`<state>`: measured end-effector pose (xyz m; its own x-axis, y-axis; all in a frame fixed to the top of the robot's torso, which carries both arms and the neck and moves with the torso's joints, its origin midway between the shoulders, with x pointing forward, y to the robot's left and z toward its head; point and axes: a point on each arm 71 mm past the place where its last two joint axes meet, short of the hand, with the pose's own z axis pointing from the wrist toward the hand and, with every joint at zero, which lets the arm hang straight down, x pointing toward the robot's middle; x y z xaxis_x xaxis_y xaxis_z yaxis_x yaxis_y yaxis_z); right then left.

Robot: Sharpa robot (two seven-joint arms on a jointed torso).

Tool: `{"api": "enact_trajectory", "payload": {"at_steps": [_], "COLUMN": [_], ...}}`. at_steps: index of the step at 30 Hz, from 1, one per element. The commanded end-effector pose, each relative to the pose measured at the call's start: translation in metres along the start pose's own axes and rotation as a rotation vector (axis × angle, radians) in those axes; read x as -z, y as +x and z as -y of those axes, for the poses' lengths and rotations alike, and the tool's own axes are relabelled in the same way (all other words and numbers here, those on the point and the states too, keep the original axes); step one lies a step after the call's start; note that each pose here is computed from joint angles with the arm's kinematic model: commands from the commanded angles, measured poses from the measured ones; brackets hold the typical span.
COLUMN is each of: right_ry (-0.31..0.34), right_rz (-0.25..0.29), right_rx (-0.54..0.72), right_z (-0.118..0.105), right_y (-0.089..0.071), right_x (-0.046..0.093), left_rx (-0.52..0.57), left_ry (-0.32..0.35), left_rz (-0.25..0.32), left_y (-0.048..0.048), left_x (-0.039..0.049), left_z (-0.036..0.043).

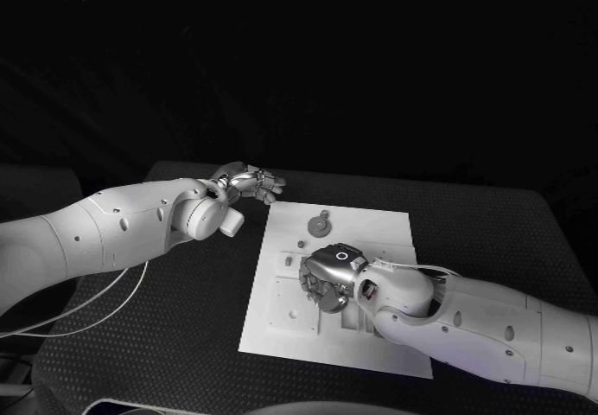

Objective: Assemble the parts on the task board

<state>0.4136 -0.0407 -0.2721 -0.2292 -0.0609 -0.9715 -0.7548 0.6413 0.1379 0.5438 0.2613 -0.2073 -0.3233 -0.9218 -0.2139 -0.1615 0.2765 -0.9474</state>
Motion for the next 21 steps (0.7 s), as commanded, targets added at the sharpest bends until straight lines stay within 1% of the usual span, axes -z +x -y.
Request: {"api": "enact_trajectory", "payload": {"at_steps": [1, 5, 11, 21], "right_ry": [-0.011, -0.011, 0.006, -0.002], "right_rz": [-0.011, -0.016, -0.028, -0.033], "right_rx": [0.012, 0.013, 0.019, 0.02], "right_z": [-0.0024, -0.0023, 0.0041, 0.0023], "right_y": [0.0019, 0.003, 0.0062, 0.0078], "right_x": [-0.0007, -0.0008, 0.0002, -0.0007], "left_rx": [0.0, 0.0, 0.0, 0.0], "left_ry": [0.017, 0.017, 0.015, 0.015], "left_rz": [-0.009, -0.009, -0.009, -0.011], "left_y": [0.0017, 0.0015, 0.0008, 0.0013], "left_x": [-0.0006, -0.0005, -0.0002, -0.0007], "left_z": [0.0034, 0.0033, 0.0031, 0.0032]}}
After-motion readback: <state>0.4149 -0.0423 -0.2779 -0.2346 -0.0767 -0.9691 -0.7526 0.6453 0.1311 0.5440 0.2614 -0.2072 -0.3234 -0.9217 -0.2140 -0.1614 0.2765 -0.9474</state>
